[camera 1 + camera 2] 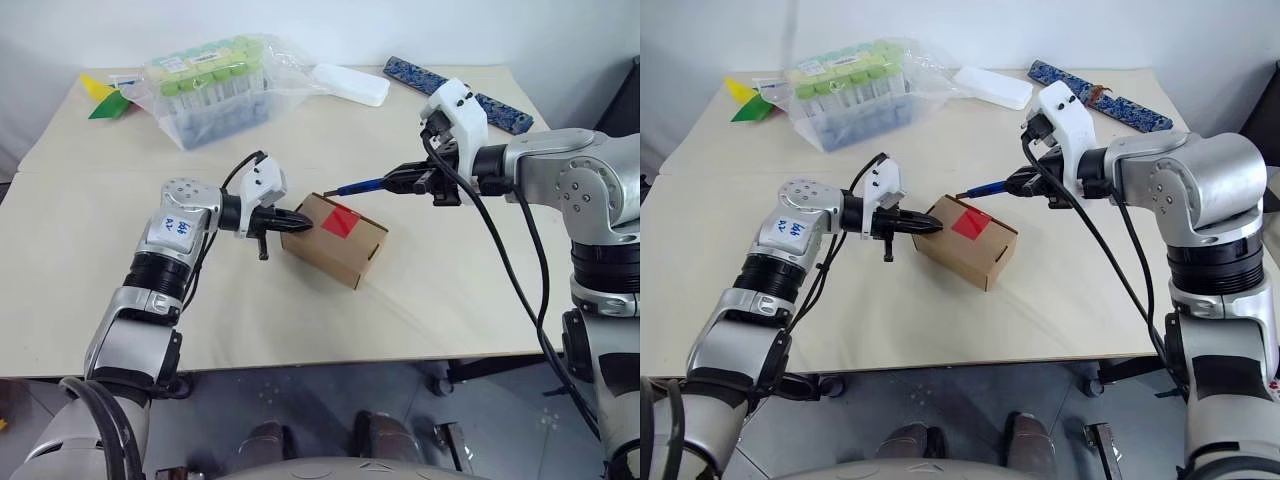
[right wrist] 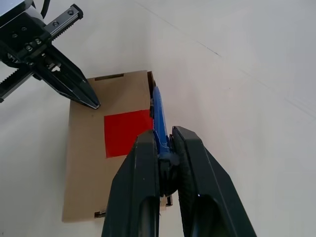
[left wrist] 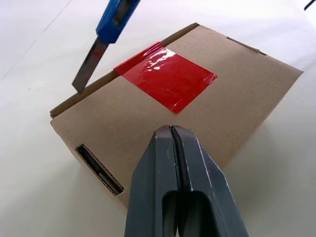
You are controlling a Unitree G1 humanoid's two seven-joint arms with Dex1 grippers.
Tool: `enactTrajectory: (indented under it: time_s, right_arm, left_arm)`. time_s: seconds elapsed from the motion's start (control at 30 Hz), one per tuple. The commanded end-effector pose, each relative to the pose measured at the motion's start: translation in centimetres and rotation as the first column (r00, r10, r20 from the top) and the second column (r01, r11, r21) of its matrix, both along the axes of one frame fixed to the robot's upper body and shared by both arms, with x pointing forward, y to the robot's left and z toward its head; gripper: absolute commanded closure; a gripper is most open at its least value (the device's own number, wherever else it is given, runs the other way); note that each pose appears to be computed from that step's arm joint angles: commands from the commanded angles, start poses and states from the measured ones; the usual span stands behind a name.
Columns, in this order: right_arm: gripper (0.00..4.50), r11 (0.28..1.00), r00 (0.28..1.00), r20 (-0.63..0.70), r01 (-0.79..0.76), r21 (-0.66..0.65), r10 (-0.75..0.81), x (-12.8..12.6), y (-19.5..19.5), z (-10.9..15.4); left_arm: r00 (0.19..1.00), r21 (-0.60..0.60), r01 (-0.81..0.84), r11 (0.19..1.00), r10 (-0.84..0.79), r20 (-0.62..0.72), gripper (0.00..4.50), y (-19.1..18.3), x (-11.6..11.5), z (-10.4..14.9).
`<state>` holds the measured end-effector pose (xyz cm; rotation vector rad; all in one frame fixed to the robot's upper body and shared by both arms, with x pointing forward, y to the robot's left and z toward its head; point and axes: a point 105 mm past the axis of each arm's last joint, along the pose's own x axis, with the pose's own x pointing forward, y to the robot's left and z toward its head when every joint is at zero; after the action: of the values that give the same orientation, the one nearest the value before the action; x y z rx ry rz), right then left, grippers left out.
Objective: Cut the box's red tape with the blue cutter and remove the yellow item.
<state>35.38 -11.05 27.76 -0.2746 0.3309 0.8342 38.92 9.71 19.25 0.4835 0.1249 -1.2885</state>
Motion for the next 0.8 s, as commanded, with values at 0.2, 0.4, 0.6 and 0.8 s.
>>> enactTrajectory:
  time_s: [0.2, 0.4, 0.6, 0.8]
  right_arm:
    - [4.36, 0.999, 0.999, 0.041, -0.01, -0.05, 0.012, -0.4, -0.6, 0.6]
    - [4.36, 0.998, 0.999, 0.04, -0.029, -0.062, 0.031, -0.5, -0.3, 0.5]
    - [4.36, 0.994, 0.999, 0.037, -0.032, -0.103, 0.036, -0.5, -0.5, 0.3]
    - [4.36, 0.987, 0.999, 0.023, -0.034, -0.159, 0.038, -0.6, -0.8, 0.2]
  left_arm:
    - [1.0, 0.017, 0.011, 1.0, -0.011, 0.021, 4.5, -0.5, 0.2, 0.4]
    - [1.0, 0.033, 0.001, 0.999, -0.001, 0.013, 4.5, -0.7, 0.4, 0.0]
    - [1.0, 0.081, -0.011, 0.997, 0.01, 0.005, 4.5, -0.6, 0.5, -0.7]
    - [0.999, 0.128, -0.03, 0.991, 0.033, -0.018, 4.5, -0.6, 0.6, -1.2]
